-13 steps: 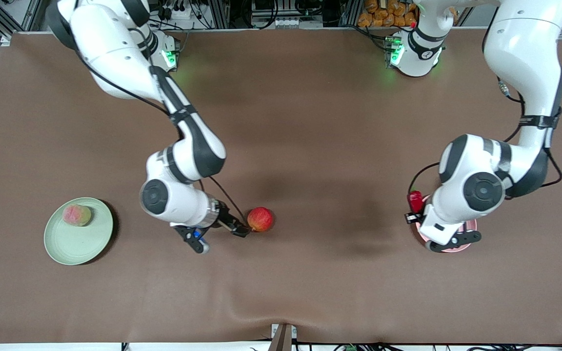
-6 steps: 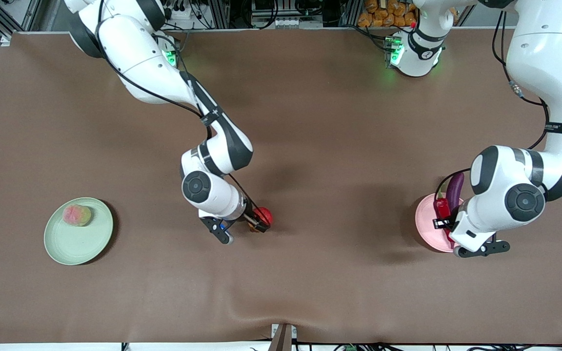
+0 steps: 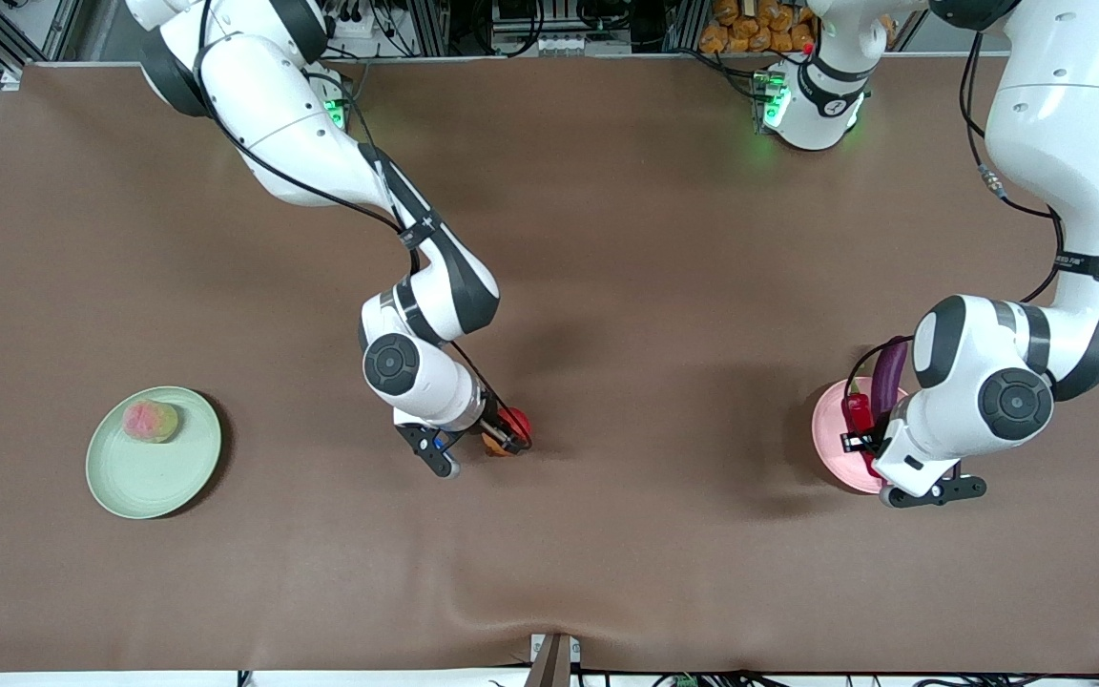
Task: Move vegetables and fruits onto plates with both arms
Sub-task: 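Place the chili on the pink plate while the right gripper lowers the apple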
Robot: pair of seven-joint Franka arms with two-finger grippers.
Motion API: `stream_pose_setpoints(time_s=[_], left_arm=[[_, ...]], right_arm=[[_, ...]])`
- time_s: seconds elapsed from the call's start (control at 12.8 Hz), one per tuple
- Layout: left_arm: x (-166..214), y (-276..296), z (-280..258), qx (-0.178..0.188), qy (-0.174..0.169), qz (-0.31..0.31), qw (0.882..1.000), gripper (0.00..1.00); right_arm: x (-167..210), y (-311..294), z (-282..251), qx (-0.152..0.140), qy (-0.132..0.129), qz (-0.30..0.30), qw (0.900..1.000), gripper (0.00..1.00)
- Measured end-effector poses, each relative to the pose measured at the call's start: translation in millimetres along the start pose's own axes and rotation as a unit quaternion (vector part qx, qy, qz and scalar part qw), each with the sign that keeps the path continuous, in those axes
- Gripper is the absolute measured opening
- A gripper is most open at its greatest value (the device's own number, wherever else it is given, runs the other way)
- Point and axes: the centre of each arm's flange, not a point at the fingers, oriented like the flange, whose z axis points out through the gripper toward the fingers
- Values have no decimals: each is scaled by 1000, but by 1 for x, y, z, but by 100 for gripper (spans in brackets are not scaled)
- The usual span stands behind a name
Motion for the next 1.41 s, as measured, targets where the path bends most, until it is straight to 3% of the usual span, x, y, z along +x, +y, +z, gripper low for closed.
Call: stream_pose_setpoints(time_s=[0.24, 0.47, 0.63, 0.86, 1.02, 1.18, 1.41], left_arm=[[1, -5, 22, -2, -11, -4, 1000, 29], [3, -10, 37, -6, -13, -8, 1000, 29], [5, -10, 40, -9, -9, -9, 1000, 46], [9, -17, 32, -11, 1, -9, 1000, 80], [15, -25, 7, -12, 21, -1, 1000, 99], [16, -27, -38, -9, 43, 6, 999, 100], [3, -31, -128, 6, 67, 6, 998, 100]], right_arm=[[26, 2, -29, -36, -16, -31, 999, 74], [93, 27, -84, -78, -56, -106, 990, 74], [147, 60, -119, -92, -84, -183, 975, 74], [241, 135, -162, -82, -123, -293, 945, 74], [301, 191, -182, -72, -125, -353, 924, 74], [343, 240, -192, -89, -120, -389, 909, 74], [371, 271, -183, -122, -94, -397, 905, 74]])
